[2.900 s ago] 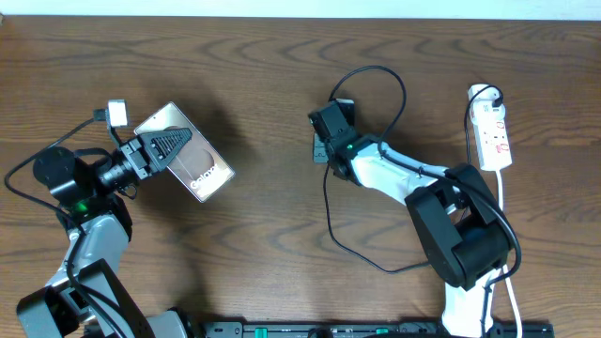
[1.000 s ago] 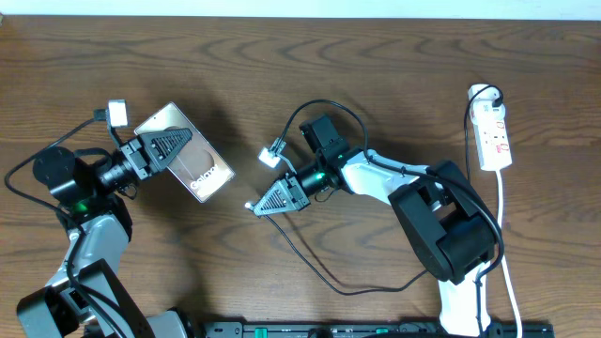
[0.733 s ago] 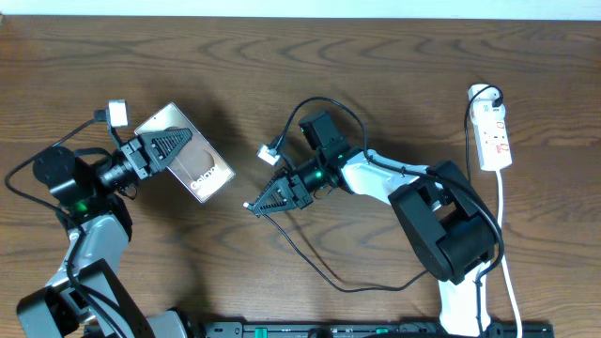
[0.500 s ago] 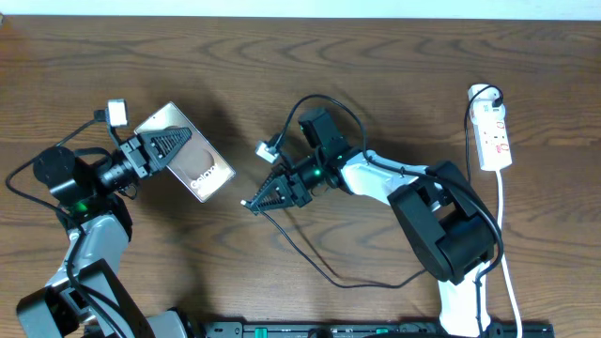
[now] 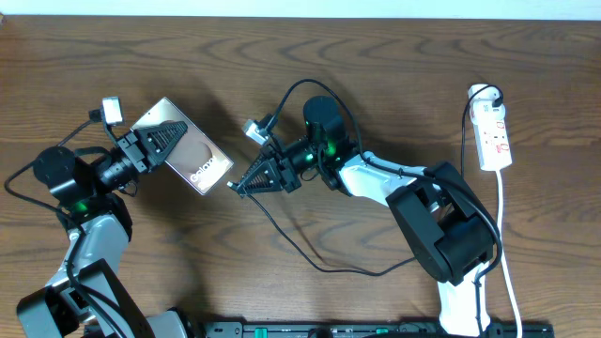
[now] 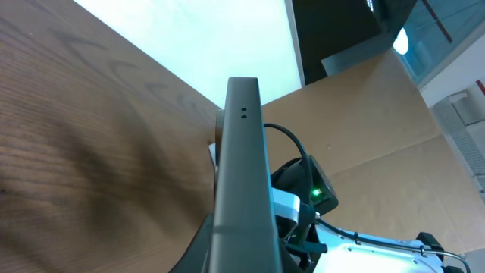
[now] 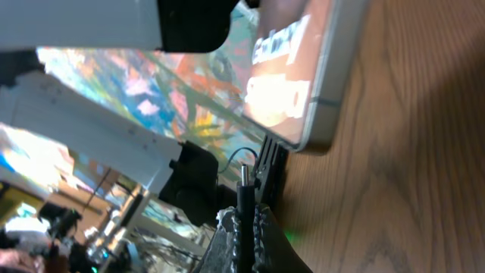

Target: Plug charger to phone and switch on socket

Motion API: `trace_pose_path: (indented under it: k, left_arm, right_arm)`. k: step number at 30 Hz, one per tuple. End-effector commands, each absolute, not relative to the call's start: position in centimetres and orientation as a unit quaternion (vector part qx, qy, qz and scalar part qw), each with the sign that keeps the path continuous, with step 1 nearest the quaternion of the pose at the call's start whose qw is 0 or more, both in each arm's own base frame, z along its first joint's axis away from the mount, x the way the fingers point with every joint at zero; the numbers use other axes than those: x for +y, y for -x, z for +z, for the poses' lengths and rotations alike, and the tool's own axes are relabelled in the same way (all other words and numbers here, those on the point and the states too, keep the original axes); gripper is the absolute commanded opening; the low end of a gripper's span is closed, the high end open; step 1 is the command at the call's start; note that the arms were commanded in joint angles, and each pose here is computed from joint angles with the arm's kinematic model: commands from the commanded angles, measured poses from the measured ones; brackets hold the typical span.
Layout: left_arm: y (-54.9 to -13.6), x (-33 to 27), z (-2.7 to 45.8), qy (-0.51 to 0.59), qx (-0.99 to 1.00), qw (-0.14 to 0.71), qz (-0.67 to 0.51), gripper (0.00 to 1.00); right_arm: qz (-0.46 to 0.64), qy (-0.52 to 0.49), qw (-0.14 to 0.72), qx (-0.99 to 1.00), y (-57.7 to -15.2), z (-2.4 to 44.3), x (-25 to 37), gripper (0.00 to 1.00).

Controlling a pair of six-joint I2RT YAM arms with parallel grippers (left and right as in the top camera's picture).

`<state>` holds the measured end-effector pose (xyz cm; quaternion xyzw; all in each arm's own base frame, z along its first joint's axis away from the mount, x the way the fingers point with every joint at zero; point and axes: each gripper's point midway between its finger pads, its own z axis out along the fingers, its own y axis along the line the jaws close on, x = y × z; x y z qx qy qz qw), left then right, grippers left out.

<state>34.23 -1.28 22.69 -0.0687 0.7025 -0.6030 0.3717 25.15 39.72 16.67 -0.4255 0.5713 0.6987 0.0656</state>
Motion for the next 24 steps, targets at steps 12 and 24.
trace_pose_path:
  k: [12, 24]
  left_arm:
    - [-34.3, -3.0, 23.1, 0.041, 0.703, 0.368, -0.607, 0.08]
    - [-34.3, -2.9, 23.1, 0.033, 0.704, 0.377, -0.601, 0.07]
  right_arm:
    - [0.696, 0.355, 0.031, 0.623, -26.1, 16.3, 40.7, 0.01]
    - [0.699, 0.37, 0.027, 0.611, -25.6, 16.6, 40.5, 0.01]
